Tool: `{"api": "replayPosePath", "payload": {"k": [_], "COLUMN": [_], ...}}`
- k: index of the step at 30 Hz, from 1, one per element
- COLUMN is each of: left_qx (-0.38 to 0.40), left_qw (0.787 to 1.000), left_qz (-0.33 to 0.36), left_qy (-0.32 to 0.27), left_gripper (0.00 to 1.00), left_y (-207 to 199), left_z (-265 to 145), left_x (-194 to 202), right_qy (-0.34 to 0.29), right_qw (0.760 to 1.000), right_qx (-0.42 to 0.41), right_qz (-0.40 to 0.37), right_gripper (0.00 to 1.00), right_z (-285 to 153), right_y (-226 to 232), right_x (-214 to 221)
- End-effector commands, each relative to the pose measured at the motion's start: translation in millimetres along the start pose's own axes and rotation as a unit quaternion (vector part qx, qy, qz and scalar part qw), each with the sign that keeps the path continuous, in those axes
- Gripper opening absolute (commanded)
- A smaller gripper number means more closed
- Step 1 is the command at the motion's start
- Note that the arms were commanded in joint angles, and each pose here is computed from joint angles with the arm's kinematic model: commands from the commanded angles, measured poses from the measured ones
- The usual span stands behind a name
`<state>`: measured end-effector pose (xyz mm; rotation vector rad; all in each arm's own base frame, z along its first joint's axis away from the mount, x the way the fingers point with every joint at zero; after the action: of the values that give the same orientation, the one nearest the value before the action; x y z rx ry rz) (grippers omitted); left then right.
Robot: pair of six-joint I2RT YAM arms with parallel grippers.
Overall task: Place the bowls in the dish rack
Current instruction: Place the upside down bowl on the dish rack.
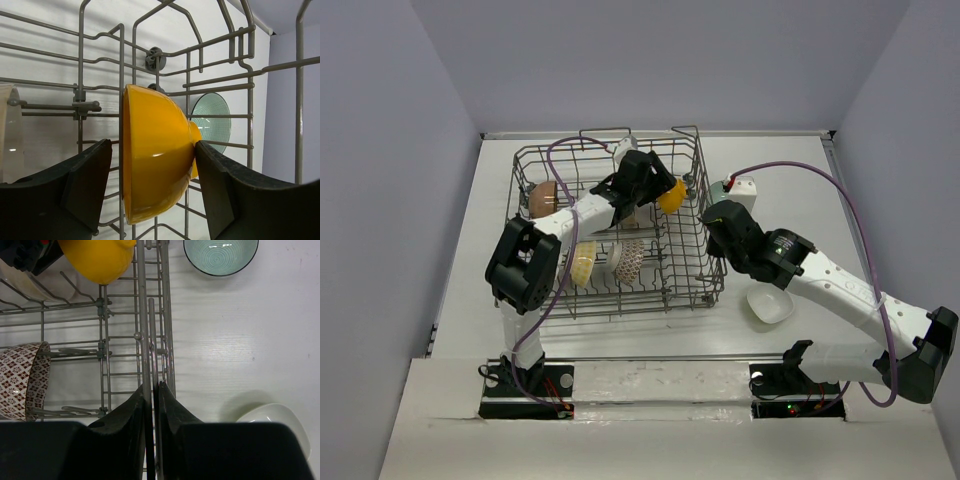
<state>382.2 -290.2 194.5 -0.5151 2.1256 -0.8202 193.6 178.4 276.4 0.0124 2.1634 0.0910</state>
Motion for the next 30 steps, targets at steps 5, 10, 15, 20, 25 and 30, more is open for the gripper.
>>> {"api": "replayPosePath", "payload": {"k": [5, 10, 15, 20, 25, 30], "left_qx": [-0.054, -0.057, -0.054, -0.051, -0.054, -0.065], "left_qw": [0.998, 0.997, 0.997, 0.996, 0.995, 0.994], "left_qz": [0.034, 0.04, 0.051, 0.062, 0.065, 0.067], "left_qy": [0.009, 0.023, 0.035, 0.046, 0.051, 0.057], "left_gripper": [0.75, 0.75, 0.75, 0.75, 0.76, 0.76], "left_y": [16.3, 16.7, 16.2, 12.5, 11.6, 14.8], "left_z": [-9.5, -5.3, -1.8, 1.7, 3.2, 4.0], "left_x": [-2.2, 0.5, 3.9, 7.3, 8.9, 11.3], "right_qy": [0.007, 0.007, 0.007, 0.006, 0.005, 0.007], "right_qw": [1.0, 1.0, 1.0, 1.0, 1.0, 1.0], "right_qx": [-0.008, -0.008, -0.008, -0.008, -0.008, -0.009], "right_qz": [0.013, 0.014, 0.015, 0.014, 0.013, 0.012], "right_gripper": [0.18, 0.18, 0.18, 0.18, 0.18, 0.18], "right_z": [0.0, -0.7, -0.6, -1.0, -1.3, -0.9], "right_y": [3.5, 3.1, 3.4, 3.2, 2.8, 3.4], "right_x": [-3.8, -4.1, -4.3, -4.6, -4.9, -4.7]}}
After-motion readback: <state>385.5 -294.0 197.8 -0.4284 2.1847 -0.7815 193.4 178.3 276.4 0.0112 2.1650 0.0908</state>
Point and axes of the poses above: each gripper's point midway between its finger pads, its own z axis out along the fingers, its own y axis along the line the jaws close on, x = y × z, the point moved 9 cm from there along -z, back along the fingers, and after that the axes turned 3 degrees about -z, right-handed, at the moved point
